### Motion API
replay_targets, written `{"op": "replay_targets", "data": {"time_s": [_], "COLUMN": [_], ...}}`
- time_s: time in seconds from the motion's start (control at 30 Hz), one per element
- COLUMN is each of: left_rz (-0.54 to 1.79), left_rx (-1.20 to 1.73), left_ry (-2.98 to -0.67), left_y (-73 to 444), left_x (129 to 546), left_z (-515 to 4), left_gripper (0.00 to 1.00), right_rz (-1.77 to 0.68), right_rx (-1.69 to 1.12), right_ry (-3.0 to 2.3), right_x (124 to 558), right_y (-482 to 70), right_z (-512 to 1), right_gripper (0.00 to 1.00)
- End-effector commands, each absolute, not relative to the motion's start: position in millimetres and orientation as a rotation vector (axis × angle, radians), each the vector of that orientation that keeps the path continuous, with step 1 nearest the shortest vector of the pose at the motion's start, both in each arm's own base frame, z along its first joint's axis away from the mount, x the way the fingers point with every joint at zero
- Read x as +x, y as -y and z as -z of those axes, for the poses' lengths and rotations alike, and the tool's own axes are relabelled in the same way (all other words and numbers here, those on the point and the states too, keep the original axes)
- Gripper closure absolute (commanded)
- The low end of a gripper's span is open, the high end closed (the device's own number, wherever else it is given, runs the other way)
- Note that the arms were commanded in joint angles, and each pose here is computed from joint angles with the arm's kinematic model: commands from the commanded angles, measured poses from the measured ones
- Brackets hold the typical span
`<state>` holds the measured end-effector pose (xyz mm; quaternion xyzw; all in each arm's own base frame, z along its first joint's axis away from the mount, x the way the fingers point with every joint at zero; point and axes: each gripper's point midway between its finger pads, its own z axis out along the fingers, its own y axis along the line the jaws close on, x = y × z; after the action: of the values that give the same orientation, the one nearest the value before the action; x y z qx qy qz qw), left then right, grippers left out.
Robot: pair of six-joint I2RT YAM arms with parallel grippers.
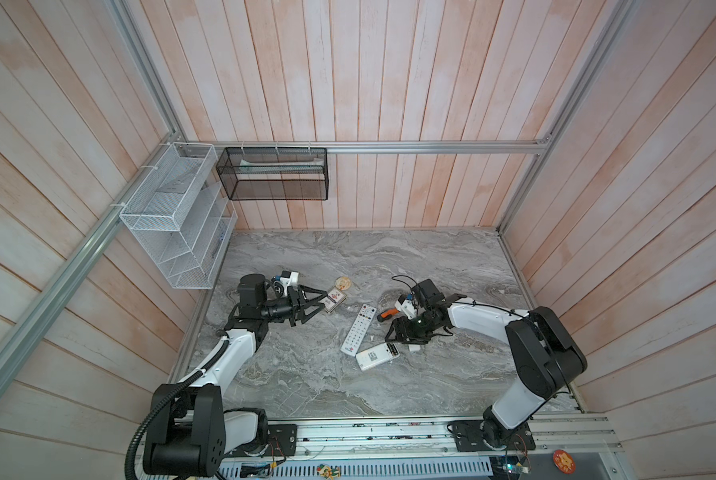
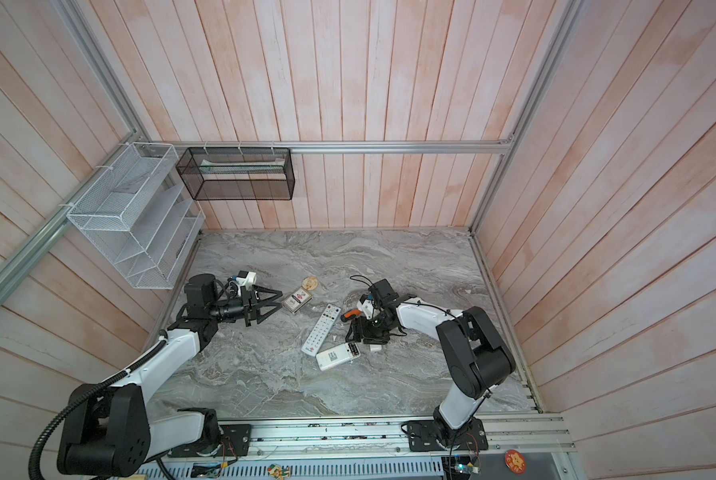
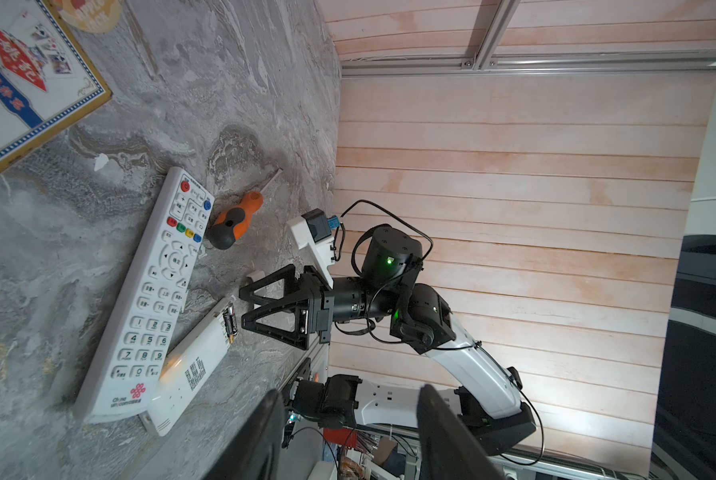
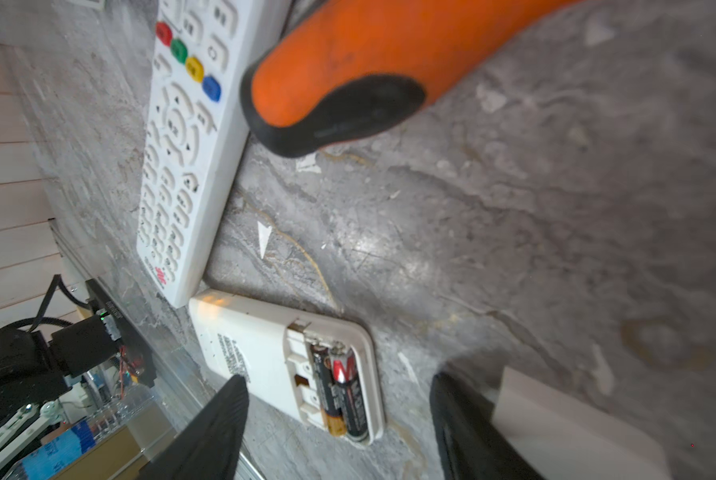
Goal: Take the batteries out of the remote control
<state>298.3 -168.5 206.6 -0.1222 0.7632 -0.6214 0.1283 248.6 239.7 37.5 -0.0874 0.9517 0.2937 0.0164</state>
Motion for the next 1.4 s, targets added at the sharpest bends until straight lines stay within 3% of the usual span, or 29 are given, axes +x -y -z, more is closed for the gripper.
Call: {"op": "replay_targets", "data": {"time_s": [0.0,0.1,0.2,0.37,0.53,0.9,1.37], "left_rz": [1.771,1.733,1.686,1.664,1.646,1.617,1.600], "left_rx": [-0.296,-0.287,-0.288,-0.287,-0.289,-0.271,-0.298], "left_ry": [-2.195,-2.202,-2.216,-2.214,-2.222,-2.243,-2.246], "left_y": [166.4,164.8,162.5,161.1,159.8,158.7,156.5], "left_x": [298.8,299.4,299.4,295.2,289.1,279.6,267.1], "left_z": [-216.6,-216.2,-213.3,-211.5,-209.0,-209.2,-208.0], "left_gripper": [0.46,0.46,0.46,0.45,0.45,0.45,0.44], "right_rz": [-0.715,-0.657,-0.771,-0.859,-0.661,-0.508,-0.391], "right_rx": [-0.136,0.218,0.570,0.894,1.131,1.263,1.350], "right_ry": [-2.993,-2.983,-2.870,-2.684,-2.754,-2.892,-2.923], "right_x": [265.2,289.1,311.8,345.4,352.3,341.3,330.5], "right_y": [-218.5,-198.5,-192.3,-200.4,-208.7,-247.0,-247.4], "right_z": [-43.0,-60.9,-81.7,-112.0,-106.9,-72.2,-35.8], "right_gripper": [0.26,0.20,0.16,0.16,0.18,0.31,0.41]}}
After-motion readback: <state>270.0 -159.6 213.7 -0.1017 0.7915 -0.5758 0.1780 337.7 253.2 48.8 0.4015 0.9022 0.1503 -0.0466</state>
